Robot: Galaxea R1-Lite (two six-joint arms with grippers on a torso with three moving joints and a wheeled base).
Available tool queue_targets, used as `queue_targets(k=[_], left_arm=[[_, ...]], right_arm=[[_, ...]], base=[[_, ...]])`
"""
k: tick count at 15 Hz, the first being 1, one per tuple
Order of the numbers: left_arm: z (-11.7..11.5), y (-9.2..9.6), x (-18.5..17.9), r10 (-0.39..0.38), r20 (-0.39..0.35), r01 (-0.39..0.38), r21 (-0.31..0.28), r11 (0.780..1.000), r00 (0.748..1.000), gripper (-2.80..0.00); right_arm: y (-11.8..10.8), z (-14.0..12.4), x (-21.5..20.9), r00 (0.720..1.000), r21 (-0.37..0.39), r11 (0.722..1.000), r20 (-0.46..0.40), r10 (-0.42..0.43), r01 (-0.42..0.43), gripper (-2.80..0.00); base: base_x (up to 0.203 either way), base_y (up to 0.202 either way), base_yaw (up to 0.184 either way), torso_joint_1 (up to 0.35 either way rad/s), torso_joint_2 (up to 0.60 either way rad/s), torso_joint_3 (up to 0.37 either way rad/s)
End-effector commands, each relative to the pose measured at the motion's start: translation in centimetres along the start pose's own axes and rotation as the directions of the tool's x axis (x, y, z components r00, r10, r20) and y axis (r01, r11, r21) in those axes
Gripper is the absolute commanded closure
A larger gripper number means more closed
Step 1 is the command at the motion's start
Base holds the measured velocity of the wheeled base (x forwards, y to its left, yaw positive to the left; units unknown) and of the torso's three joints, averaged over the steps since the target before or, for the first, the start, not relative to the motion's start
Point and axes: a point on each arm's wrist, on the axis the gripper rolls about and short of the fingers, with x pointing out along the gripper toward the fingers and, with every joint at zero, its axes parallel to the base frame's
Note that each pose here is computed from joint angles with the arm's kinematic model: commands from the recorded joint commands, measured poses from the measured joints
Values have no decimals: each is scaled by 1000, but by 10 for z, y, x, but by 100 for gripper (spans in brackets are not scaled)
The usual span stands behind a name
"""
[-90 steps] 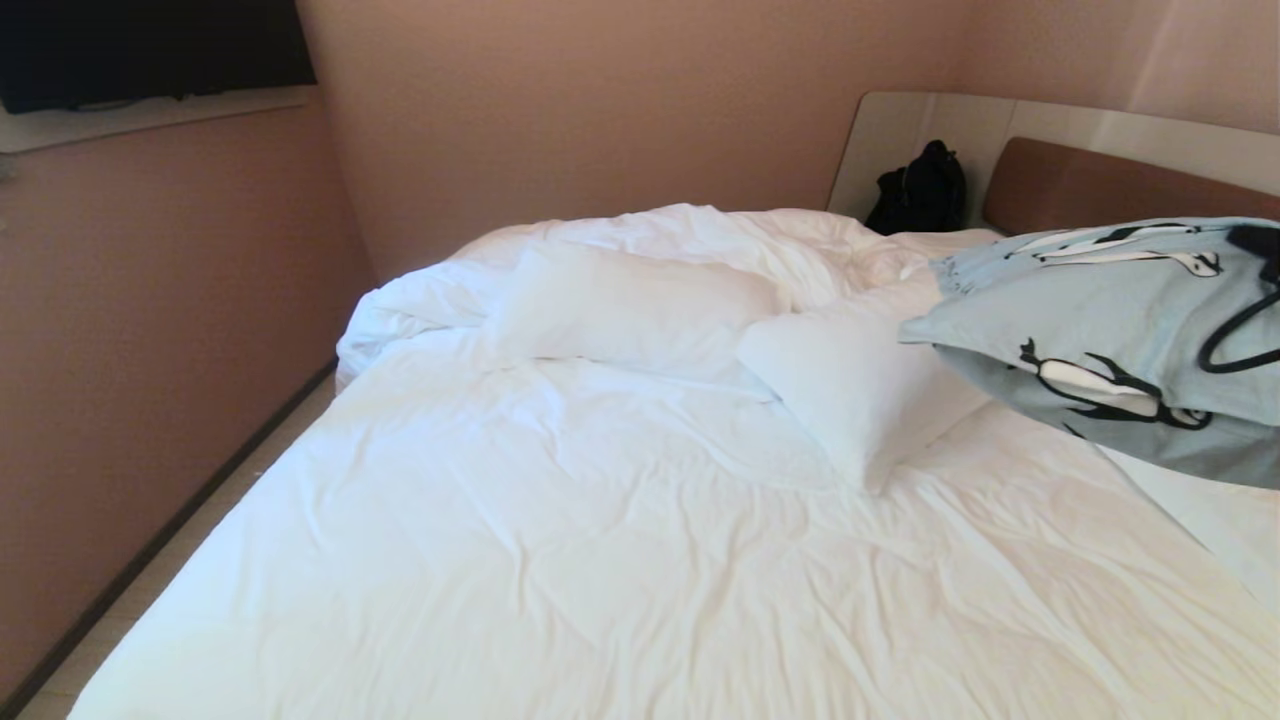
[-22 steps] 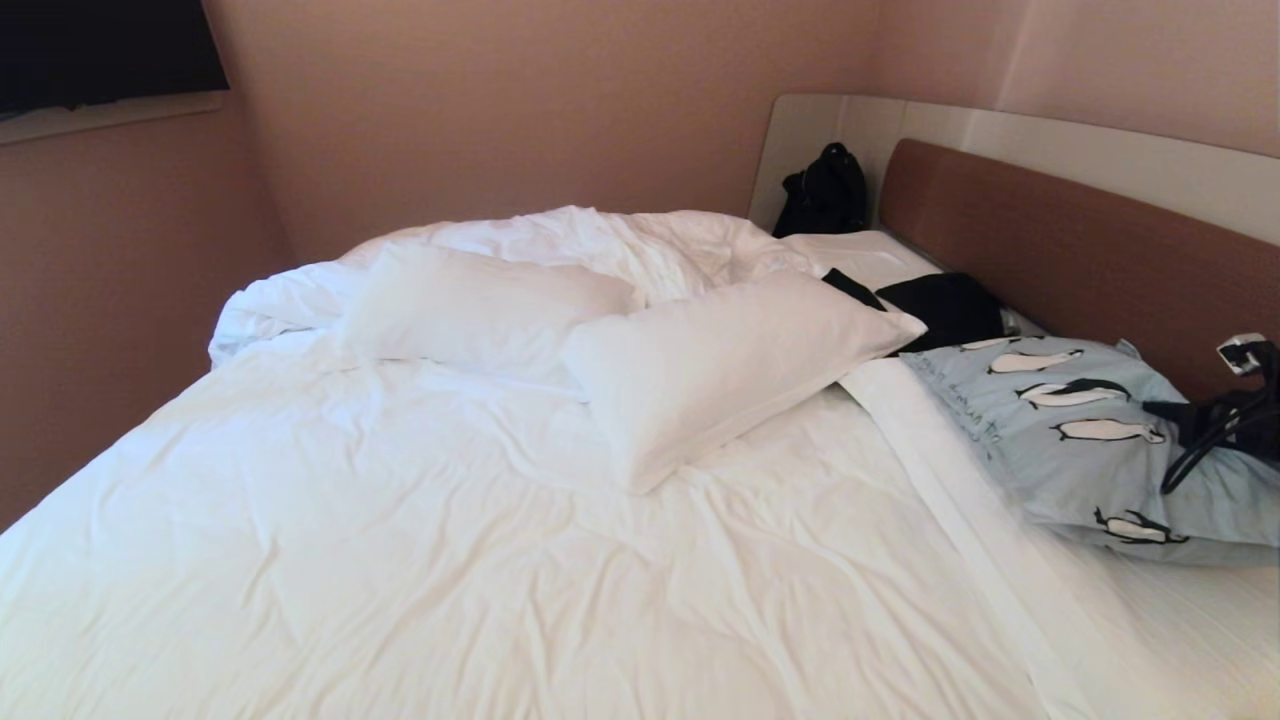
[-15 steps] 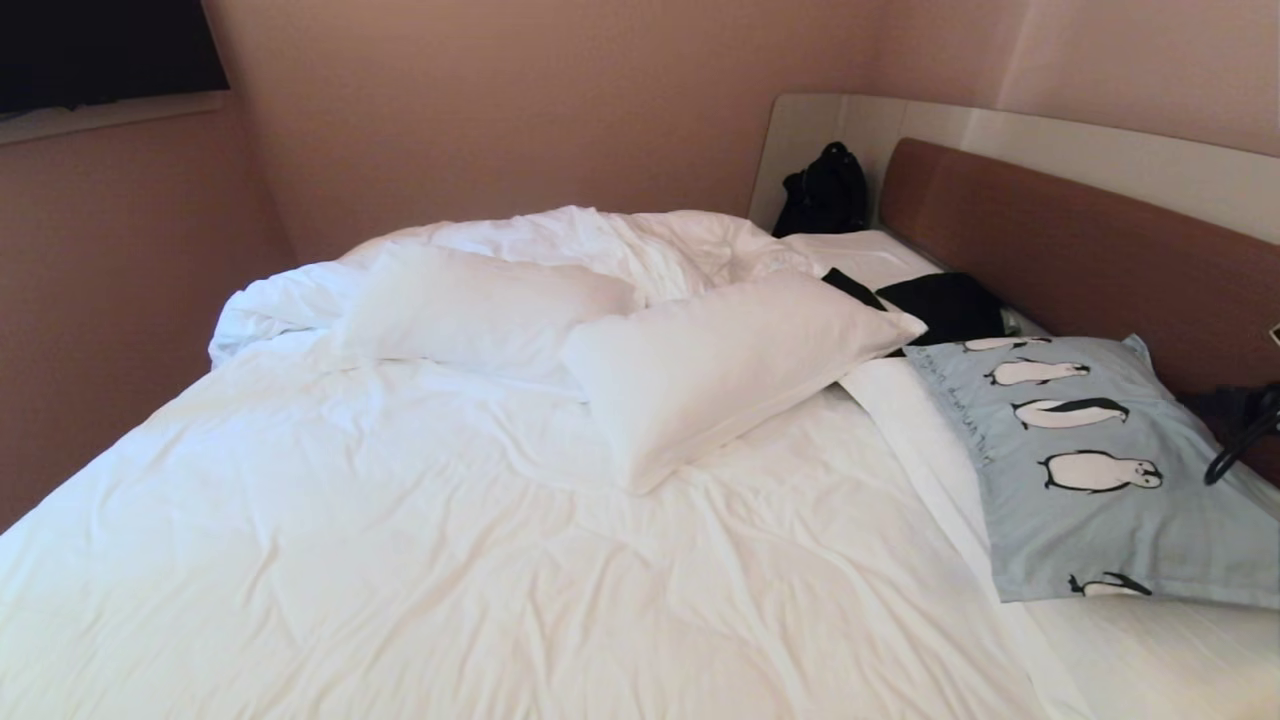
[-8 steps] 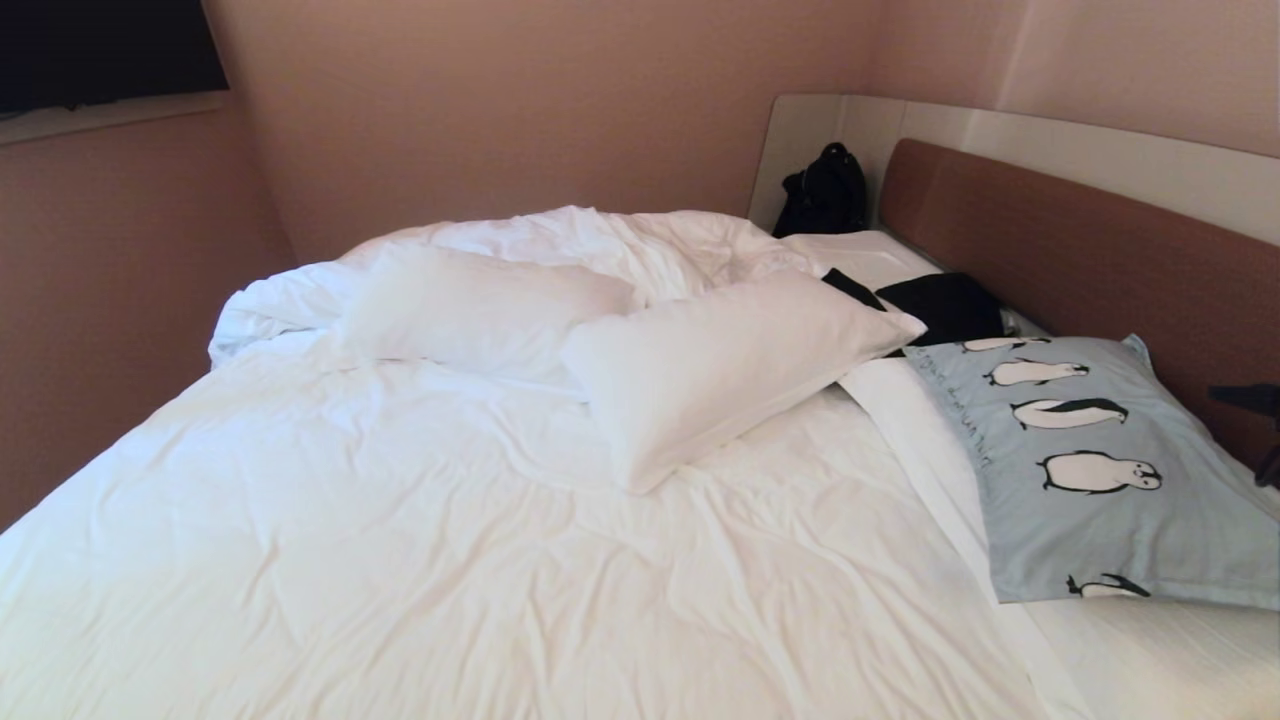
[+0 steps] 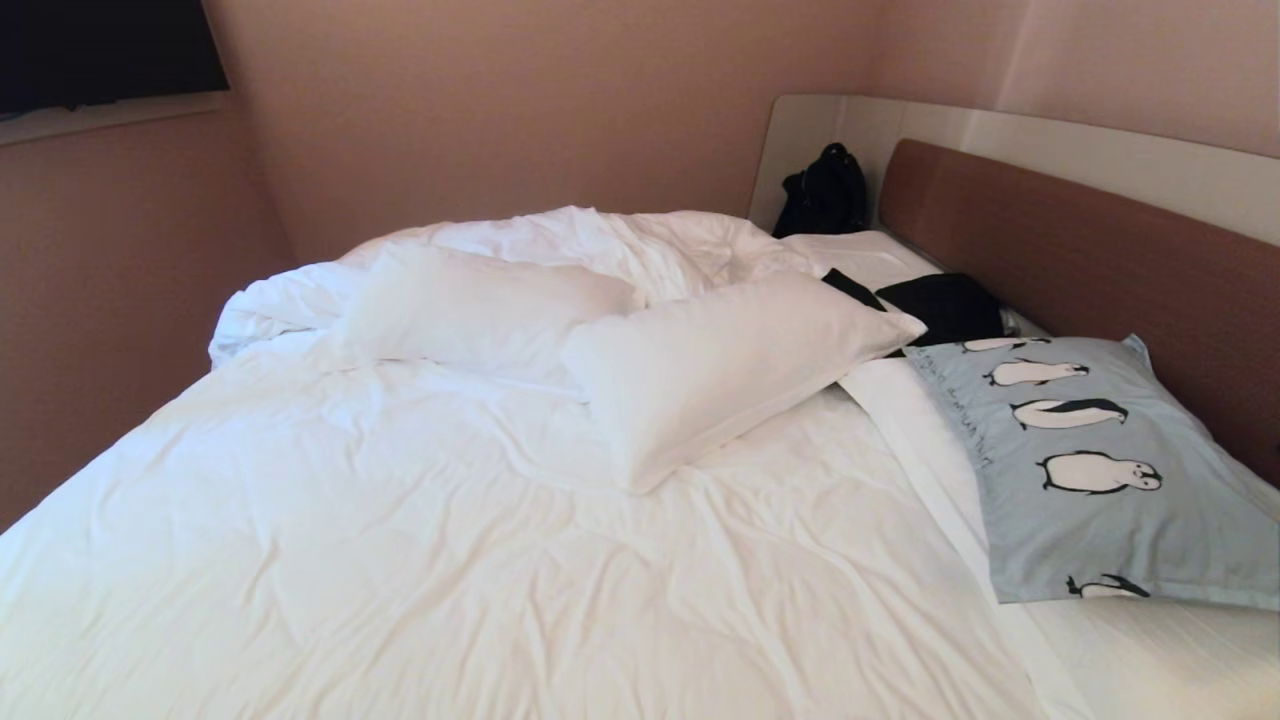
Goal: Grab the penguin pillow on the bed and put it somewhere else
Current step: Place the pillow at the bedside
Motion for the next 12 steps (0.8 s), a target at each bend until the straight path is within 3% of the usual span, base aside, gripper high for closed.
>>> queue_targets(k=[1, 3, 4, 6, 8, 10, 12], left_arm=[[0, 0, 0, 1, 1, -1, 0, 1000, 1000, 0], [0, 0, 0, 1, 1, -1, 0, 1000, 1000, 0], [0, 0, 0, 1, 1, -1, 0, 1000, 1000, 0], [0, 0, 0, 1, 1, -1, 1, 1000, 1000, 0], [0, 0, 0, 1, 0, -1, 1, 1000, 1000, 0], [0, 0, 0, 1, 1, -1, 0, 1000, 1000, 0], [0, 0, 0, 1, 1, -1, 2, 1000, 1000, 0]], right_arm=[[-3, -13, -2, 998, 240, 969, -39, -54, 61, 0], [-10, -27, 6, 992, 316, 942, -87, -88, 111, 0], [-15, -31, 8, 991, 352, 928, -98, -95, 124, -280], [-23, -36, 11, 988, 389, 911, -110, -104, 139, -280], [-34, -42, 13, 986, 373, 915, -119, -121, 157, -280], [-50, -42, 19, 985, 254, 954, -106, -137, 160, -280], [-62, -38, 26, 985, 48, 987, -87, -150, 155, -280]], base=[[0, 0, 0, 0, 0, 0], [0, 0, 0, 0, 0, 0], [0, 0, 0, 0, 0, 0], [0, 0, 0, 0, 0, 0], [0, 0, 0, 0, 0, 0], [0, 0, 0, 0, 0, 0], [0, 0, 0, 0, 0, 0]])
